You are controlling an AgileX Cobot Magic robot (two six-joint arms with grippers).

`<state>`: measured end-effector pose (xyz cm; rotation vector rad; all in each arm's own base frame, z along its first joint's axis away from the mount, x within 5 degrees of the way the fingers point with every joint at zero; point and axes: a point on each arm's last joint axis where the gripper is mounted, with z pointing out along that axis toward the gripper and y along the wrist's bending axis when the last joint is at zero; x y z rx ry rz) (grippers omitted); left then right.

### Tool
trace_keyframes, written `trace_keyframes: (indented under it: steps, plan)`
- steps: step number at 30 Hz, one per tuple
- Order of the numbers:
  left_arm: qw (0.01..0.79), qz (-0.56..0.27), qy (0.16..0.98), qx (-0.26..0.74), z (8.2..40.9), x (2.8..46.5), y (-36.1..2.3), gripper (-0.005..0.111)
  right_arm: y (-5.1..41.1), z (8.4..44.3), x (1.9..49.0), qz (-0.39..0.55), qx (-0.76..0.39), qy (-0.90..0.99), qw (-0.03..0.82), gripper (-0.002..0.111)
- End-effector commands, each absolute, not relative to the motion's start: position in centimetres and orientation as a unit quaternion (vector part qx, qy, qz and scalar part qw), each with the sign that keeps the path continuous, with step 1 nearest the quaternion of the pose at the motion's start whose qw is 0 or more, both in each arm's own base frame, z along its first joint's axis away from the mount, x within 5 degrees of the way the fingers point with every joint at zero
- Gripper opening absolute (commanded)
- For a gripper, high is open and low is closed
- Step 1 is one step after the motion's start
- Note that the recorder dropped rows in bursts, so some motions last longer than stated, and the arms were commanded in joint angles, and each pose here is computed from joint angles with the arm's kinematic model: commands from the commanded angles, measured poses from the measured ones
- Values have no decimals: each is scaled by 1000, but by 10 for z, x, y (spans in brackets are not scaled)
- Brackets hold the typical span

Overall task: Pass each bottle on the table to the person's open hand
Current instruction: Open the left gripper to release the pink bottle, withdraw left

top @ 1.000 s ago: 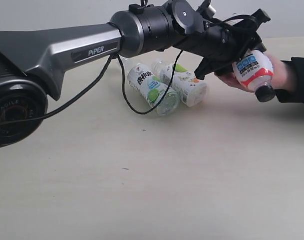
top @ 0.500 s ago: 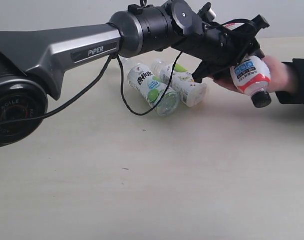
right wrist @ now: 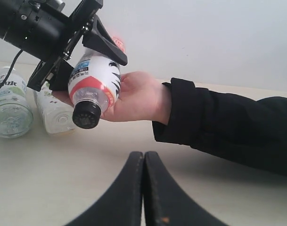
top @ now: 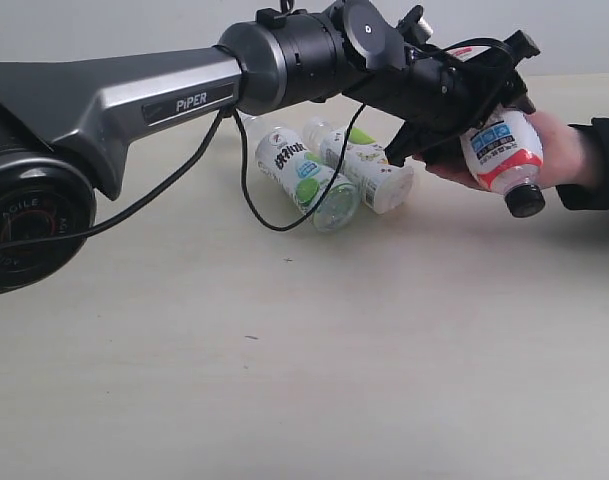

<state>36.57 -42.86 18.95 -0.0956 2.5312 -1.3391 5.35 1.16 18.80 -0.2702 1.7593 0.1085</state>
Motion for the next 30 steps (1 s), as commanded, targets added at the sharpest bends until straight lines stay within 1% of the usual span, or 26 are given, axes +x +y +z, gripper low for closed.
trace_keyframes:
  steps: [1, 9, 15, 22, 27, 30]
  plan:
    - [148, -464, 873, -24, 194, 369, -427, 70, 11, 188, 54, 47, -117, 764, 633, 0]
    - [150, -465, 873, -20, 196, 368, -427, 70, 11, 188, 54, 47, -117, 764, 633, 0]
    - [155, -464, 872, 1, 207, 370, -421, 70, 11, 188, 54, 47, -117, 764, 633, 0]
    - [132, -455, 880, 29, 222, 368, -410, 70, 11, 188, 54, 47, -117, 764, 633, 0]
    - [136, -446, 882, 72, 237, 365, -402, 70, 11, 188, 54, 47, -117, 764, 633, 0]
    - [149, -443, 877, 117, 249, 361, -399, 70, 11, 188, 54, 47, -117, 764, 633, 0]
